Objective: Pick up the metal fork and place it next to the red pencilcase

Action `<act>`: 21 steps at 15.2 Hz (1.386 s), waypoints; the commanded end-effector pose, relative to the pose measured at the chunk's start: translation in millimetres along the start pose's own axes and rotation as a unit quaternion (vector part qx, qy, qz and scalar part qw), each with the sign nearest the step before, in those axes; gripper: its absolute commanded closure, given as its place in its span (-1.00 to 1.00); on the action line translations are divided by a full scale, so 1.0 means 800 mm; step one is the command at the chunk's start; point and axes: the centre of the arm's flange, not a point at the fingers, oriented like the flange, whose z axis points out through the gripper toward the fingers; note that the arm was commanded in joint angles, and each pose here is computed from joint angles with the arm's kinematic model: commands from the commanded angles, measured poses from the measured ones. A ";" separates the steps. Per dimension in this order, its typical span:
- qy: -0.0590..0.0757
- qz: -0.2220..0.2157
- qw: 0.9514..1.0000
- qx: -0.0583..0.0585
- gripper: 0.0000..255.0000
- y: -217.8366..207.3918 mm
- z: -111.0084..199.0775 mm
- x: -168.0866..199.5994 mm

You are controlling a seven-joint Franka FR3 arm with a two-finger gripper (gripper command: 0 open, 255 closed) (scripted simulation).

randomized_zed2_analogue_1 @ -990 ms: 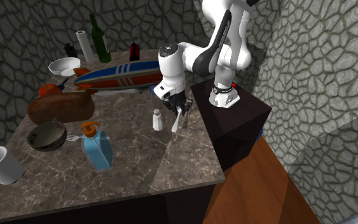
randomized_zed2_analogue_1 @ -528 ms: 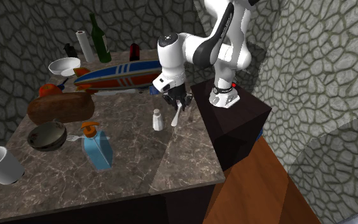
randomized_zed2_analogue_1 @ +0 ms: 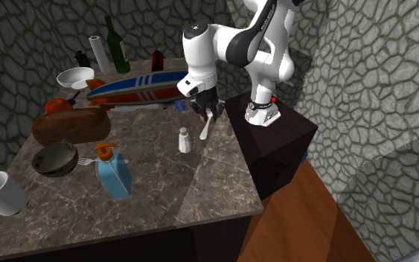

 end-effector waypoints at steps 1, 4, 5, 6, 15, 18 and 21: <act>0.000 0.000 1.000 0.000 1.00 -0.002 -0.014 -0.002; 0.000 0.000 1.000 0.000 1.00 -0.004 -0.033 -0.004; 0.000 0.000 1.000 0.000 1.00 -0.005 -0.040 -0.005; 0.000 0.000 1.000 0.000 1.00 -0.005 -0.046 -0.006; 0.000 0.000 1.000 0.000 1.00 0.038 -0.040 -0.130; 0.000 0.000 1.000 0.000 1.00 0.054 -0.036 -0.177; 0.000 0.000 1.000 0.000 1.00 0.071 -0.032 -0.223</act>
